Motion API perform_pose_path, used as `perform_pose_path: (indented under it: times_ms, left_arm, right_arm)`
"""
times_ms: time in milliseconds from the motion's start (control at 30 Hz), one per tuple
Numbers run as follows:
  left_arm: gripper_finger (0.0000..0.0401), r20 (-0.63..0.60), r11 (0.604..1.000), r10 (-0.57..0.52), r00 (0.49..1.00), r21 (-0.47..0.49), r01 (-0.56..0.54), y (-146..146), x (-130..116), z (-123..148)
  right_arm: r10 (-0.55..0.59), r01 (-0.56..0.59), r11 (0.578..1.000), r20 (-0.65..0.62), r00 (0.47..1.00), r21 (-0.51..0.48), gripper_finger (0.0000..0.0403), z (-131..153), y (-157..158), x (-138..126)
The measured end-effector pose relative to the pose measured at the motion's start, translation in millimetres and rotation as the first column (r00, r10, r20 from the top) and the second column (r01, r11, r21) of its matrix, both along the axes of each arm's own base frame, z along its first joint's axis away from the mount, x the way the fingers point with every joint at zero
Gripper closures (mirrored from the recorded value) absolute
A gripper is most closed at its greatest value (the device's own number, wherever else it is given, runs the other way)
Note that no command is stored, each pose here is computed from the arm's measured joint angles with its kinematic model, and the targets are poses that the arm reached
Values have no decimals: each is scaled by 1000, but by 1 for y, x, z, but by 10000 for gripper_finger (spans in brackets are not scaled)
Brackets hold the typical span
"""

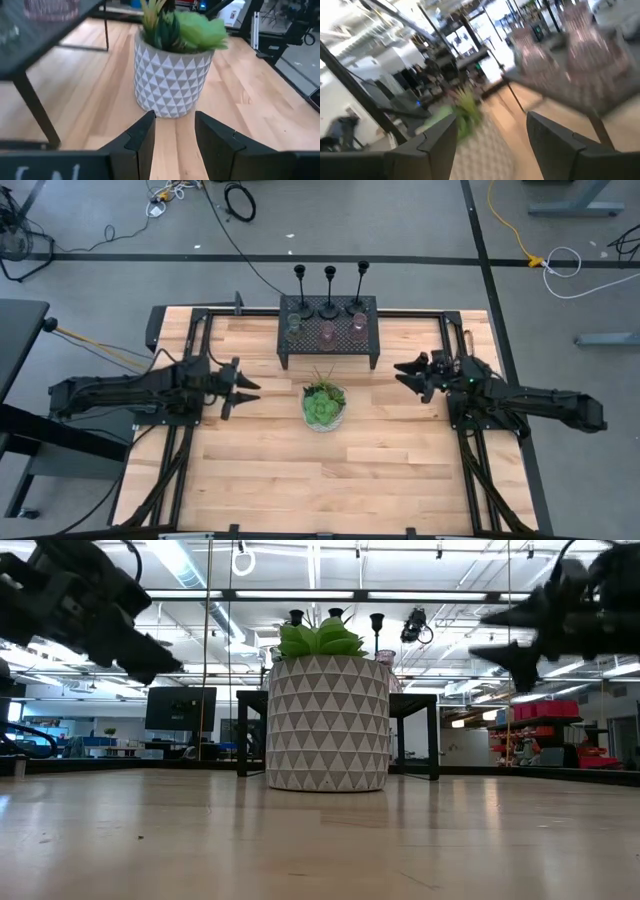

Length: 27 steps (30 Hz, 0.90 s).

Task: Pick & Place candle stick holders
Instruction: Return to Home Position

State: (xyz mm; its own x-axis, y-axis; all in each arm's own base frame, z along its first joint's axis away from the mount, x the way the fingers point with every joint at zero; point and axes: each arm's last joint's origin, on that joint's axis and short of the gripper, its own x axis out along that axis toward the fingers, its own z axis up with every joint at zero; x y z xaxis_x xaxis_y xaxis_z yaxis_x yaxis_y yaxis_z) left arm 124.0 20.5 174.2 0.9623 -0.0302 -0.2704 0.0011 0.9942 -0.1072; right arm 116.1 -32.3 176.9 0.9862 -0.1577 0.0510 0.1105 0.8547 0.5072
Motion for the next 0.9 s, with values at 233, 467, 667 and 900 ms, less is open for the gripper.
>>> perform_pose_path:
  times_ms: [233, 467, 667, 900]
  left_arm:
    - [259, -61, 990, 44, 997, -131, -51, 0, -2, -11]
    - [259, -60, 993, 37, 998, -106, -44, 0, -2, -11]
    - [259, -60, 993, 37, 997, -106, -44, 0, -2, -11]
    - [259, -52, 994, 29, 998, -104, -35, -1, -3, -10]
  right_arm:
    - [8, 7, 998, -218, 976, 69, 167, -24, 2, -5]
    - [10, 11, 997, -254, 967, 80, 167, -27, 2, -5]
    - [10, 11, 997, -253, 968, 80, 167, -27, 2, -5]
    - [10, 11, 997, -253, 967, 80, 167, -27, 2, -5]
